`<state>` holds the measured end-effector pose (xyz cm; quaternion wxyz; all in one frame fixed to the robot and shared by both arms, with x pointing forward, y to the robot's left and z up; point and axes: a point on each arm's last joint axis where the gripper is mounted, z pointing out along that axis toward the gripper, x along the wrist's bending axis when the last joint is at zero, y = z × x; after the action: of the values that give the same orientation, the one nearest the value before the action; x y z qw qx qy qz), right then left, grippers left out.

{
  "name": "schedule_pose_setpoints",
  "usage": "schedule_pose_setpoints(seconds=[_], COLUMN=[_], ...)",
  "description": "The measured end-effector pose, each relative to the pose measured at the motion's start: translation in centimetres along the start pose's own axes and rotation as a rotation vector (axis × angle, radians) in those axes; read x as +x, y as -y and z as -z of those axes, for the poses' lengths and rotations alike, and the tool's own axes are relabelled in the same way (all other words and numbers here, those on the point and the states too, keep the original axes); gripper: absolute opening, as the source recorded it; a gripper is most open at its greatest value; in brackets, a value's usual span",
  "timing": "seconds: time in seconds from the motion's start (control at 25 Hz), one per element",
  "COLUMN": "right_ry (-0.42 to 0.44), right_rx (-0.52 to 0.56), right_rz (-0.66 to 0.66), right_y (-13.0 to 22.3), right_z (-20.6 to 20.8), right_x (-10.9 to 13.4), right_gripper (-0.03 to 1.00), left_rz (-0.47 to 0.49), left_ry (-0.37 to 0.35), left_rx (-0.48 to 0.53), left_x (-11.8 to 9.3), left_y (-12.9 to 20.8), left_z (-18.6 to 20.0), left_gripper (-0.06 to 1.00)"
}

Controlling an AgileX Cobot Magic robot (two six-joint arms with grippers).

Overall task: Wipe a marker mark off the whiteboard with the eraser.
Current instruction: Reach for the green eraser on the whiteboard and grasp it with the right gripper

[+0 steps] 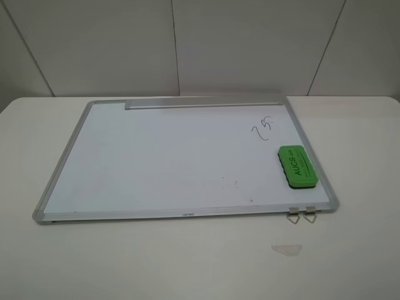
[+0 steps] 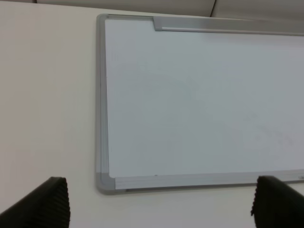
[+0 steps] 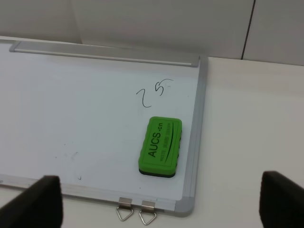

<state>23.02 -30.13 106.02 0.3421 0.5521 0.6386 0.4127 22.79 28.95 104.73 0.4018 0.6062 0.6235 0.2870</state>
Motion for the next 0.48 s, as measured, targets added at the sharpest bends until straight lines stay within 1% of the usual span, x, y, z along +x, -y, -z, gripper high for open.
schedule_pose_setpoints(seconds=[0.48], right_ry=[0.0], right_rx=[0.0], right_rz=[0.0], right_y=[0.0], right_z=[0.0], right_x=[0.0], right_gripper=[0.83], left_rz=[0.0], left_ry=[0.0], left_rx=[0.0], left_x=[0.0], left_y=[0.0], left_z=[0.0], left_gripper=[0.78])
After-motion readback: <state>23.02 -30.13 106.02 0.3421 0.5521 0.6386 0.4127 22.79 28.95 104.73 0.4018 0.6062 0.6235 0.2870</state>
